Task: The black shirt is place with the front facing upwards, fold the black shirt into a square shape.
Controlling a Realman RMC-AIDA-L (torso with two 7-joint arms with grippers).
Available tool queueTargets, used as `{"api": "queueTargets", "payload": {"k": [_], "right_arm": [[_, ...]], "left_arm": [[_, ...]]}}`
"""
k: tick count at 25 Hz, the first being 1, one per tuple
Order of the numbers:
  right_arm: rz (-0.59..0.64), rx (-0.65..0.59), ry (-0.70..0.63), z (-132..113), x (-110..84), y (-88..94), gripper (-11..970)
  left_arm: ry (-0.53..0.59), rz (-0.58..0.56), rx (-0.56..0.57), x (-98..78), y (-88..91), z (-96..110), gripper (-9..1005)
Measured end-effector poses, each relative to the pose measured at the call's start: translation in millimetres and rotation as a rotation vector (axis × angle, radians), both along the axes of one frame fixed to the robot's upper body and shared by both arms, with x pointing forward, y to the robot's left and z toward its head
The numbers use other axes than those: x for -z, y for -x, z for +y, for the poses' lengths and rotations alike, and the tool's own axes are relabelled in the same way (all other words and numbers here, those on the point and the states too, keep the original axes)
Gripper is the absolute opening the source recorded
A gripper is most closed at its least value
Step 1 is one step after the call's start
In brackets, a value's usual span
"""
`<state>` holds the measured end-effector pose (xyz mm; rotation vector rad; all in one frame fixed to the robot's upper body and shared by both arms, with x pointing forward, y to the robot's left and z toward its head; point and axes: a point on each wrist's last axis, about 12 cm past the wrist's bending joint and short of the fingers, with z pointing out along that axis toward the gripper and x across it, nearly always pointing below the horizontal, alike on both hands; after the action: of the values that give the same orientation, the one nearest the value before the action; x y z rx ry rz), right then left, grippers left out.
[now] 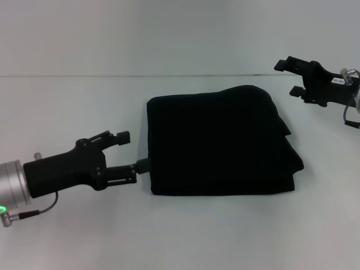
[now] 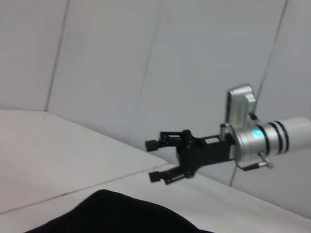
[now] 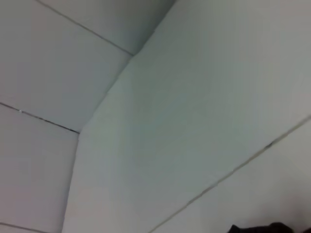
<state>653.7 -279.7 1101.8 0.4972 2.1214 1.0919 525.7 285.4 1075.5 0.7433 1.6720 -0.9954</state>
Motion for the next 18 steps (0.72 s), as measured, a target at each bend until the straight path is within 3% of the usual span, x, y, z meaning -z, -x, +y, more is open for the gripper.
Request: {"api": "queueTargets", "payload": {"k": [11, 18], "right_arm": [[0.092, 0.018, -0.123, 0.7, -3.0, 1.9, 913], [0.144, 0.018, -0.152, 1.8, 8.6, 11.3, 908]], "left_arm": [[-0.04, 0.052, -0.104, 16.0, 11.4, 18.1, 958], [-0.041, 0.077, -0.128, 21.6, 16.3, 21.9, 958]]}}
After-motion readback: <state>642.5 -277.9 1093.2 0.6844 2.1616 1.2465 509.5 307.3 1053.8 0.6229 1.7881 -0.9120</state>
